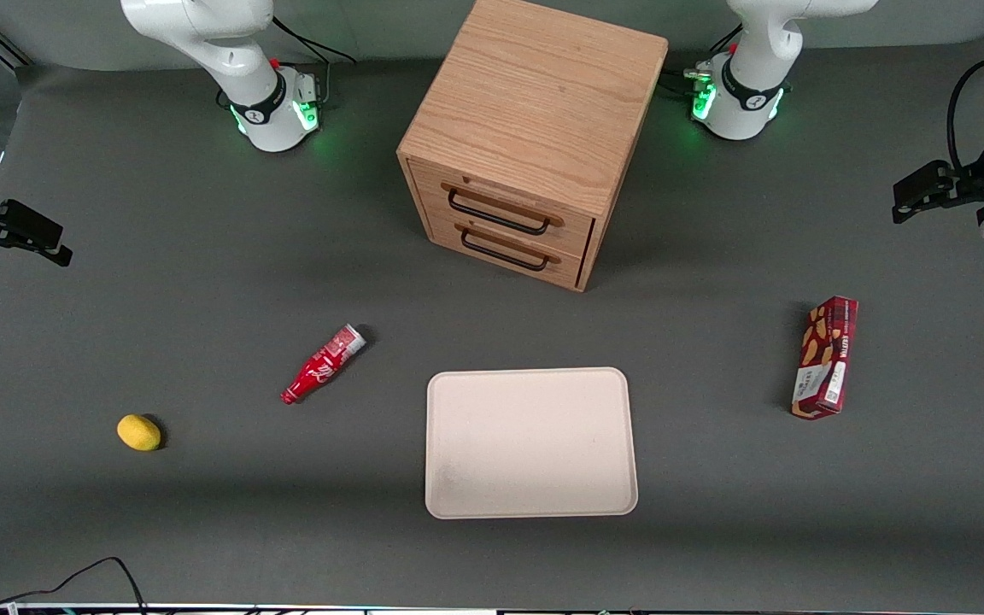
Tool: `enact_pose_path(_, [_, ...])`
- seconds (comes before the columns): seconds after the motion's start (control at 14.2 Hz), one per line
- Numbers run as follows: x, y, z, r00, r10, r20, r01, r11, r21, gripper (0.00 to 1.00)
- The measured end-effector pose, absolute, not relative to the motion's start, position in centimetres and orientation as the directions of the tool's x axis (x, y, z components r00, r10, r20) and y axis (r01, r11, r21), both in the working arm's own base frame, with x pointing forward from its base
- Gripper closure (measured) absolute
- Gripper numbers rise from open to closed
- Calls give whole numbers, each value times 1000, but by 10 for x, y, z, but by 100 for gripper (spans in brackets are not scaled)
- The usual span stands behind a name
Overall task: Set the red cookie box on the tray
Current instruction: 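Move the left gripper down over the red Walkers box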
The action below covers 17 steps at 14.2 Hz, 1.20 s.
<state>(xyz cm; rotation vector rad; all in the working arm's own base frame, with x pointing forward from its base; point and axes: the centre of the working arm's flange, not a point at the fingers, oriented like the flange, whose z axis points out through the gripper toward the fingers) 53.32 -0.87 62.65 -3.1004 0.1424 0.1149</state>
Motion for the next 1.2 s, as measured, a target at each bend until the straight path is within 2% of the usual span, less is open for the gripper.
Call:
enact_pose_path(0.42, [533,-8,630,994,-89,-69,-91,-995,-33,0])
enact_pose_path(0.63, [535,4,622,992,-99,-84,-102,-994,-29,0])
enact_pose_path(0.99, [541,46,552,989,-98,-108,-100,-995,-19,0])
enact_pose_path(1.2, [545,47,496,991,-114,-77,-116,-993,-23,0])
